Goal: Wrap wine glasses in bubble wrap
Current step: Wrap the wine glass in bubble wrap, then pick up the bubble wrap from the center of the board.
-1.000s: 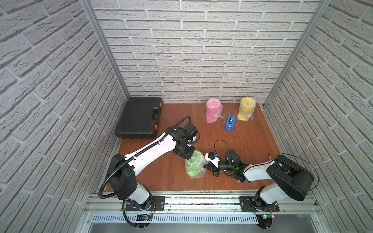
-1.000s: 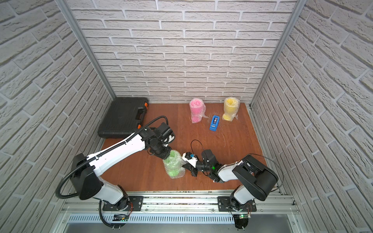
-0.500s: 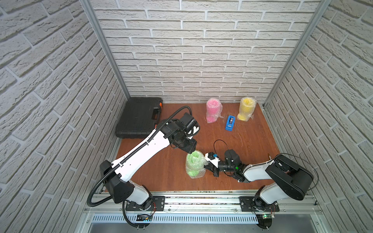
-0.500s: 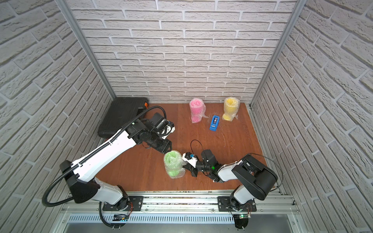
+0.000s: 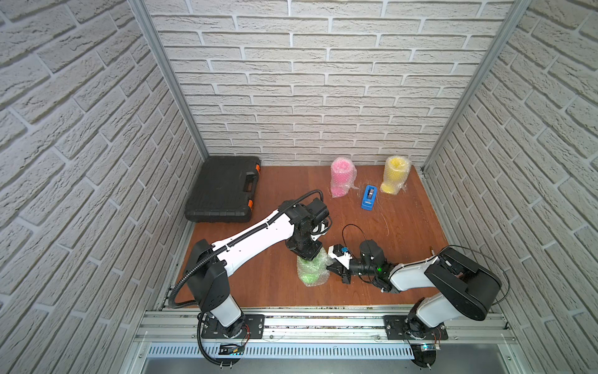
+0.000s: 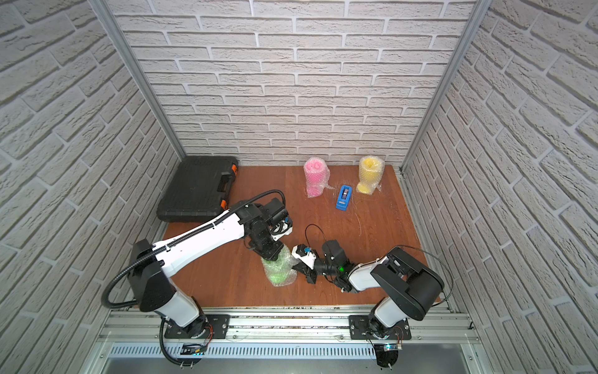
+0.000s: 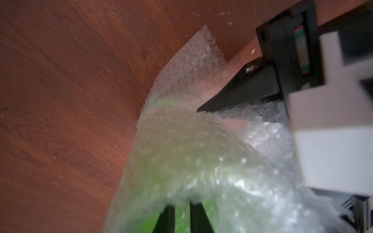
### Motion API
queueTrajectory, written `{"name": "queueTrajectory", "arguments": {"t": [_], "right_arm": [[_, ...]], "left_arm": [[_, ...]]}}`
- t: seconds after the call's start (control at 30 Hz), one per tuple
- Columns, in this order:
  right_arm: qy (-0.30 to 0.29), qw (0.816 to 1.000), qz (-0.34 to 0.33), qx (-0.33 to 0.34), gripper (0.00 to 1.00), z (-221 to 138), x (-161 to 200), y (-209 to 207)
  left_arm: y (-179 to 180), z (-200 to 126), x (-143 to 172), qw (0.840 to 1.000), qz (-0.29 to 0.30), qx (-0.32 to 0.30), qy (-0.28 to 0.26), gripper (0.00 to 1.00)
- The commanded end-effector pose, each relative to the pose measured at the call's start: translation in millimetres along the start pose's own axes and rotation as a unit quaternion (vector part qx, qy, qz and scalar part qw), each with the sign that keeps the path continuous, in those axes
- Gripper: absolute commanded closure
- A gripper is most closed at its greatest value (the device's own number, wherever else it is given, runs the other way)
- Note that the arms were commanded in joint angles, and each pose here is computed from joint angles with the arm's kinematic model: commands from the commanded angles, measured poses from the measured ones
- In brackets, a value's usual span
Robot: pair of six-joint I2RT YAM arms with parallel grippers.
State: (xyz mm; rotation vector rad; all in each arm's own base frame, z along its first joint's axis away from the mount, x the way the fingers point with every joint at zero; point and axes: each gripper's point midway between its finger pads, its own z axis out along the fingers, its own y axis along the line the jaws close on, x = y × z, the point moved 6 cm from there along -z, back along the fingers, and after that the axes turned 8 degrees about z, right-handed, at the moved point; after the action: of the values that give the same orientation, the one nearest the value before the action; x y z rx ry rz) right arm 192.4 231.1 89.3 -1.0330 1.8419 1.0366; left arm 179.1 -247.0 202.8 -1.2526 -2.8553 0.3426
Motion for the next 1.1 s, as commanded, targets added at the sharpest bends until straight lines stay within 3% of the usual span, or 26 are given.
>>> {"name": "queueTrajectory", "arguments": {"t": [0.0,0.27,0.4,0.5,0.67,0.87,1.07], "right_arm": [[-0.007,1.0,-0.008,0.0,0.97,1,-4,-1],[-0.008,1.0,-0.008,0.005,0.97,0,-4,-2],[-0.008,1.0,-0.009,0.005,0.97,0,-4,-2],[-0.008,1.0,-0.009,0.006,0.97,0,-4,-2],[-0.009,1.0,-0.009,0.006,0.97,-1,-4,-2],[-0.008,1.0,-0.009,0.006,0.97,0,-4,-2],[-0.008,1.0,-0.008,0.005,0.97,0,-4,-2]], "left_arm": [[10,18,4,0.999,-0.003,-0.028,0.028,0.97],[18,63,0,0.997,-0.013,-0.044,0.058,1.0],[18,67,0,0.996,-0.01,-0.061,0.066,1.0],[14,38,-8,0.996,-0.003,-0.079,0.037,0.85],[5,-37,-19,0.993,-0.003,-0.102,-0.05,0.63],[0,-88,-10,0.989,-0.016,-0.114,-0.095,0.55],[16,-95,11,0.986,-0.071,-0.13,-0.081,0.52]]}}
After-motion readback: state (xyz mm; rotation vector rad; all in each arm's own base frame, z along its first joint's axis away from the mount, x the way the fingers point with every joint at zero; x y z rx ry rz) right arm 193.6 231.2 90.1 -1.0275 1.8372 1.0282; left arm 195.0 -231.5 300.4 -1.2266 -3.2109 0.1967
